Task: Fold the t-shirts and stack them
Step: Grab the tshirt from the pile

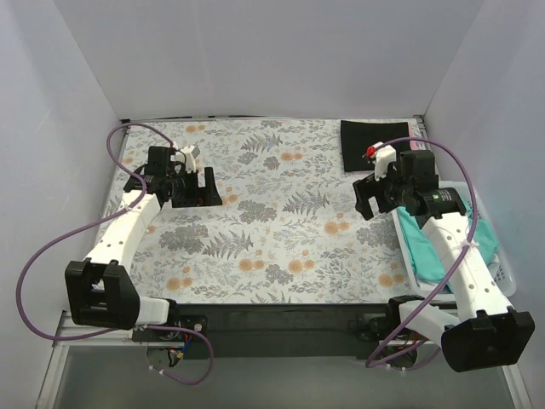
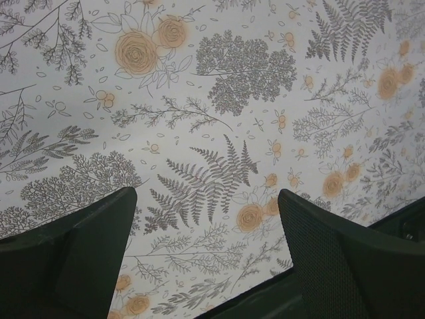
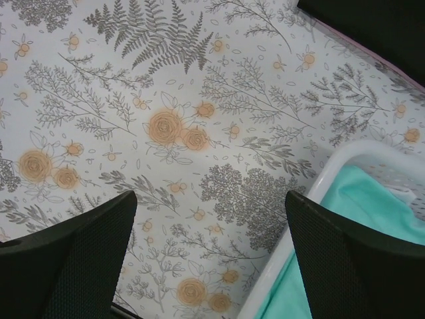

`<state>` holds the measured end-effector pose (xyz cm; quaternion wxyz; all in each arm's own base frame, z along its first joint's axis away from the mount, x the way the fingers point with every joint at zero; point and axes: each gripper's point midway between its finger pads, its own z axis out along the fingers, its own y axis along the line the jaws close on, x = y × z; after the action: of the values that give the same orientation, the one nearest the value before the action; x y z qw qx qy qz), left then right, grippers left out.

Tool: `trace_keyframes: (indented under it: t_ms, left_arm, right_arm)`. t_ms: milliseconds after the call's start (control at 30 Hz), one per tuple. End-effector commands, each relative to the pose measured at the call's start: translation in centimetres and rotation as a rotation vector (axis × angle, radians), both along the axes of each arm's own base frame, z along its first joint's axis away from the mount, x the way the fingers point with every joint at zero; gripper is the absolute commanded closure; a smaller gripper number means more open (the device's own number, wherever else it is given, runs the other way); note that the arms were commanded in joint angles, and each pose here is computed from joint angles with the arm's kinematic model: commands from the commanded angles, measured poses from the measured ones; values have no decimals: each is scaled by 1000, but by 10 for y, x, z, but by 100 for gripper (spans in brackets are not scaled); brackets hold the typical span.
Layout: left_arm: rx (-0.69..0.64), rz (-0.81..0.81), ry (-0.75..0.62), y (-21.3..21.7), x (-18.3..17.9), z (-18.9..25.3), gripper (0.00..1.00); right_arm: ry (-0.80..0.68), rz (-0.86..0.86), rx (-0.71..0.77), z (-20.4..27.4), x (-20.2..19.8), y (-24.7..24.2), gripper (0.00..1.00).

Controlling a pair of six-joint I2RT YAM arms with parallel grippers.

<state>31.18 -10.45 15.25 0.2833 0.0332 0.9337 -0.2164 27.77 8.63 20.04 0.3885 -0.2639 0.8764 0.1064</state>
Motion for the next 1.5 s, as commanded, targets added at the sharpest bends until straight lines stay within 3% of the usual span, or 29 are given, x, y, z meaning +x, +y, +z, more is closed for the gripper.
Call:
trace_keyframes:
  t_ms: [0,167,300,467,667,900,1067,1200,1467]
  left_arm:
    - [-14,-96,-152,-6,-1,55,12]
    - [-14,-117,-198,-7,-1,71,12]
    - [-2,-139,-180,-7,0,72,12]
    - [27,-162,-173,-5,13,78,12]
    - [-13,-195,-132,-13,11,74,12]
    - [23,-187,-113,-8,12,64,12]
    - [19,-178,-108,-8,13,62,12]
    - [32,-165,-116,-5,15,62,12]
    - [39,-159,-131,-5,22,68,12]
  right_arm:
    - [-79,-20,-75,33,6,-16,2]
    - [-145,-91,-76,87,17,-41,2]
    - [-155,-231,-214,95,26,-86,2]
    - [-18,-388,-354,73,-3,-158,2]
    - [185,-452,-369,1,-37,-197,2]
    - [288,-462,-233,-45,-42,-213,5]
    - [324,-470,-209,-62,-41,-218,19]
    - [350,-470,-181,-72,-40,-221,41]
    - [379,-489,-169,-84,-41,-233,51]
